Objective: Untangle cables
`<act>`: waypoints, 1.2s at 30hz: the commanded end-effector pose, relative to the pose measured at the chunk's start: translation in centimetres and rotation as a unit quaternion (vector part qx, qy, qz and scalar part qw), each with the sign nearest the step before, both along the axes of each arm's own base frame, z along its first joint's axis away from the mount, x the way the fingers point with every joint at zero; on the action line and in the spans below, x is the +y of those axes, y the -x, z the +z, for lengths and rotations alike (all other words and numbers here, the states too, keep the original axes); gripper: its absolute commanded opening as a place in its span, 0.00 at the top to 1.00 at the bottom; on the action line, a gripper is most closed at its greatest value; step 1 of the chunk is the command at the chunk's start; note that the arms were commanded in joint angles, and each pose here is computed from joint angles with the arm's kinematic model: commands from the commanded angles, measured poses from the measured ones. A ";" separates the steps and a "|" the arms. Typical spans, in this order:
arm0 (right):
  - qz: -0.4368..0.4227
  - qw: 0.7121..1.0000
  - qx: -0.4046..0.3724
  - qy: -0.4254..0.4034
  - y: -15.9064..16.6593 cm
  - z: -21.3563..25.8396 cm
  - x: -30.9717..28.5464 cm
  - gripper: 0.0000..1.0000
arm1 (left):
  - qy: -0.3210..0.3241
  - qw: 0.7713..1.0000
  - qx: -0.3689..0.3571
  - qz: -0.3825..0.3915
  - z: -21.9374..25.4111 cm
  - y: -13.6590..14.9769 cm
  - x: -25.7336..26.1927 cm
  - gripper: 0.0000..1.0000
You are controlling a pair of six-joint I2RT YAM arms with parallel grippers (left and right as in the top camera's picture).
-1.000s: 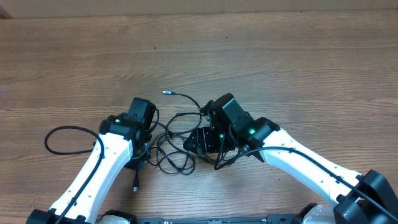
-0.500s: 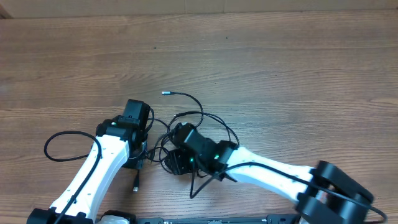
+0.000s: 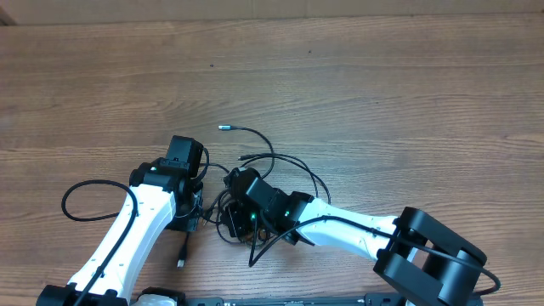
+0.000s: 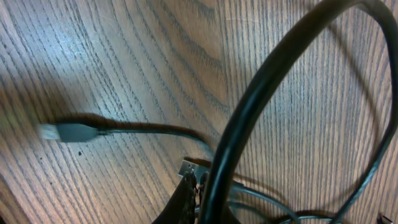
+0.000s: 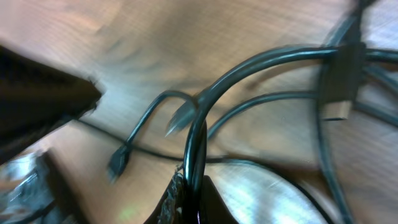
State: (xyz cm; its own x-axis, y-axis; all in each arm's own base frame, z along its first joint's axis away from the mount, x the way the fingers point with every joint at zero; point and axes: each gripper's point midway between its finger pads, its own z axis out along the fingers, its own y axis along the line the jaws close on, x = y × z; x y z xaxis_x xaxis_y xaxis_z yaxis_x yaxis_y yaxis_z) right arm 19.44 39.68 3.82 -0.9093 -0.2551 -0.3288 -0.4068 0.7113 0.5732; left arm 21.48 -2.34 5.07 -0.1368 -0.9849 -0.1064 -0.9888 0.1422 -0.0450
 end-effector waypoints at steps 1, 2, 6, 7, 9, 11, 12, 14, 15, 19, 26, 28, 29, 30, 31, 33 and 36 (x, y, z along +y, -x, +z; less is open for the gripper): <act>0.076 0.990 0.074 -0.090 1.5 3.7 0.6 0.96 | -0.019 1.000 0.001 -0.003 0.0 0.1 0.8 0.96; 0.104 0.984 0.081 -0.118 1.8 5.0 0.5 0.96 | -0.023 1.000 0.000 -0.003 0.0 0.0 1.0 0.96; 0.230 0.933 0.095 -0.260 2.8 11.8 -1.0 0.96 | -0.031 0.999 -0.009 0.003 0.1 -0.4 1.5 0.95; 0.251 0.920 0.091 -0.287 2.8 13.3 -1.7 0.96 | -0.031 0.999 -0.012 0.007 0.1 -0.5 1.6 0.96; 0.275 0.902 0.064 -0.328 2.0 15.9 -3.4 0.96 | -0.034 0.999 -0.019 0.021 0.1 -0.9 2.3 0.96; 0.273 0.898 0.042 -0.343 1.0 17.2 -4.5 0.96 | -0.044 0.998 -0.021 0.039 0.2 -1.0 3.4 0.96; 0.265 0.898 0.028 -0.349 0.1 17.8 -5.3 0.96 | -0.049 0.997 -0.021 0.047 0.2 -1.0 4.1 0.96; 0.244 0.904 0.010 -0.352 -1.5 18.5 -6.5 0.96 | -0.054 0.997 -0.019 0.053 0.4 -1.0 5.4 0.96; 0.233 0.906 0.003 -0.353 -2.3 18.6 -7.0 0.96 | -0.055 0.997 -0.020 0.053 0.6 -1.2 6.0 0.96; 0.174 0.920 -0.016 -0.351 -6.1 18.7 -10.0 0.96 | -0.050 0.998 -0.021 0.025 2.4 -1.8 8.7 0.95; -0.085 0.973 0.000 -0.215 -14.5 12.6 -18.3 0.96 | -0.024 0.997 -0.062 -0.051 8.2 -3.8 11.8 0.96; -0.147 0.974 0.012 -0.171 -15.6 10.7 -21.1 0.96 | -0.001 0.990 -0.100 -0.100 10.0 -5.1 11.5 0.96; -0.173 0.973 0.016 -0.154 -16.1 10.0 -22.4 0.96 | 0.011 0.986 -0.116 -0.116 10.8 -5.6 11.3 0.96; -0.196 0.970 0.021 -0.139 -16.4 9.4 -23.7 0.96 | 0.020 0.984 -0.129 -0.125 11.7 -5.9 11.2 0.96; -0.217 0.968 0.025 -0.126 -16.7 8.9 -24.9 0.96 | 0.026 0.982 -0.138 -0.124 12.5 -6.0 11.3 0.96; -0.254 0.961 0.030 -0.105 -17.1 8.1 -27.2 0.96 | 0.027 0.982 -0.148 -0.113 13.9 -6.0 11.8 0.96; -0.302 0.949 0.041 -0.079 -17.4 7.1 -30.3 0.96 | 0.036 0.979 -0.164 -0.118 15.8 -5.9 12.0 0.96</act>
